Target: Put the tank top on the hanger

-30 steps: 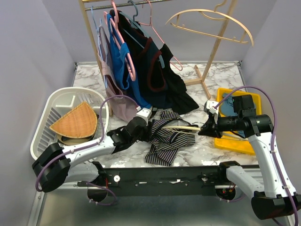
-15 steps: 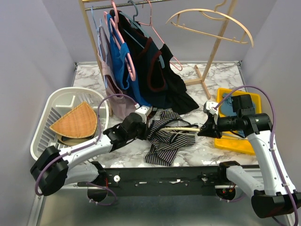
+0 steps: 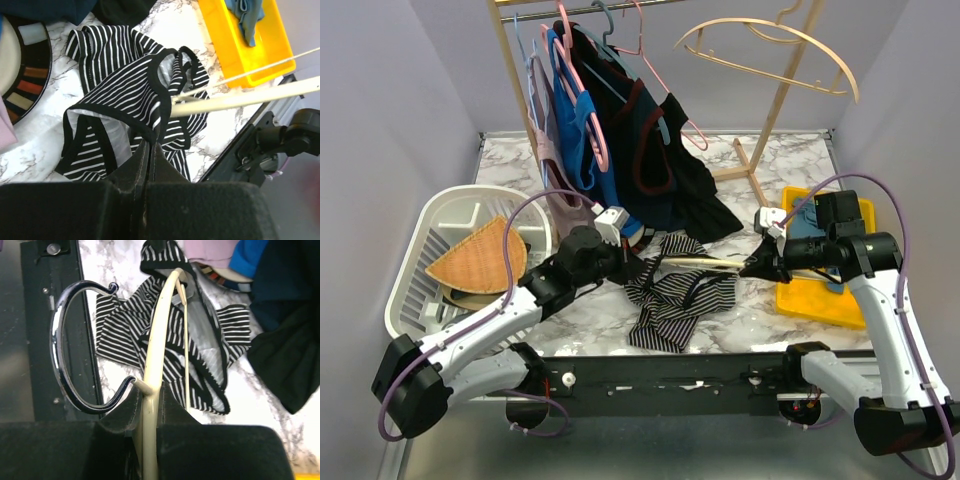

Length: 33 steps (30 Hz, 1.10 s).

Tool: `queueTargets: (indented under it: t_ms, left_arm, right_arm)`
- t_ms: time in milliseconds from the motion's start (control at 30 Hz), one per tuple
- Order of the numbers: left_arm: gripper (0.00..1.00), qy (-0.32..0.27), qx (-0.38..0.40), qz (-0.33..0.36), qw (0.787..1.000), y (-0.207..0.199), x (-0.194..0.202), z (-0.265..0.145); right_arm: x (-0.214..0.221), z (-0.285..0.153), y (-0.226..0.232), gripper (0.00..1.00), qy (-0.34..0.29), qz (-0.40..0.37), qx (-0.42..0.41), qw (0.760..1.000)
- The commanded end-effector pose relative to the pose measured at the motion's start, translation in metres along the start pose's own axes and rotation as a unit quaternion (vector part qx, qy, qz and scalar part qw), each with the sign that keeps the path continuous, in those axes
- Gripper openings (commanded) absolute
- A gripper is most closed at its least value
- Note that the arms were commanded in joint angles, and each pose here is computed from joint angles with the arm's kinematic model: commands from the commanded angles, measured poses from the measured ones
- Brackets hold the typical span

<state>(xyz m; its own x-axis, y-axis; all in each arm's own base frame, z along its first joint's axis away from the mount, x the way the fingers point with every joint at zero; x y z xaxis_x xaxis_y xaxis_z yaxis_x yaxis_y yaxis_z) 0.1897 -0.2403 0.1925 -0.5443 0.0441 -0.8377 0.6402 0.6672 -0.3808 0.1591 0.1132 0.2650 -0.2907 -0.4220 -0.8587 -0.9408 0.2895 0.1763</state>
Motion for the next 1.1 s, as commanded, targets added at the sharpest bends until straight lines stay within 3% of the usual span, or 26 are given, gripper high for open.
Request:
queueTargets:
  t_ms: [0,333,767,1067]
  left_arm:
    - [0.00,-0.026,0.046,-0.023,0.998,-0.015,-0.022,-0.006]
    - [0.00,-0.112,0.101,-0.090,0.985,-0.035,-0.071,-0.021]
    - [0.00,-0.129,0.173,-0.118,0.969,-0.057,-0.096,-0.031]
    - [0.00,-0.074,0.041,-0.017,0.996,-0.027,-0.092,-0.057]
  right_arm:
    - [-0.032,-0.010,-0.010,0.01,-0.039,-0.066,0.037,0.996]
    - [-0.023,0.007,-0.010,0.00,-0.060,-0.058,-0.028,0.996]
    - [-0.043,0.016,0.004,0.00,-0.146,-0.106,-0.126,0.976]
    - [-0.043,0.008,0.017,0.00,-0.119,-0.112,-0.150,0.975]
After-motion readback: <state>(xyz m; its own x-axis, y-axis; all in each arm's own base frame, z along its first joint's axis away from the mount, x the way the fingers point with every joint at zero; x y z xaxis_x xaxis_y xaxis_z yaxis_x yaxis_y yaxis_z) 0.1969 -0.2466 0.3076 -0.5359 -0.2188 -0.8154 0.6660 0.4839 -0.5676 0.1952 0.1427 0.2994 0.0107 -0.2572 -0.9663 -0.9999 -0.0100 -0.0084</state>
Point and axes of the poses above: each gripper's point midway between its finger pads, its own z axis out along the fingers, its own y axis along the line the jaws close on, x = y × z, the point moved 4 cm from there along -z, back along the fingers, and after that the axes turned 12 degrees about z, right-handed, at the moved point
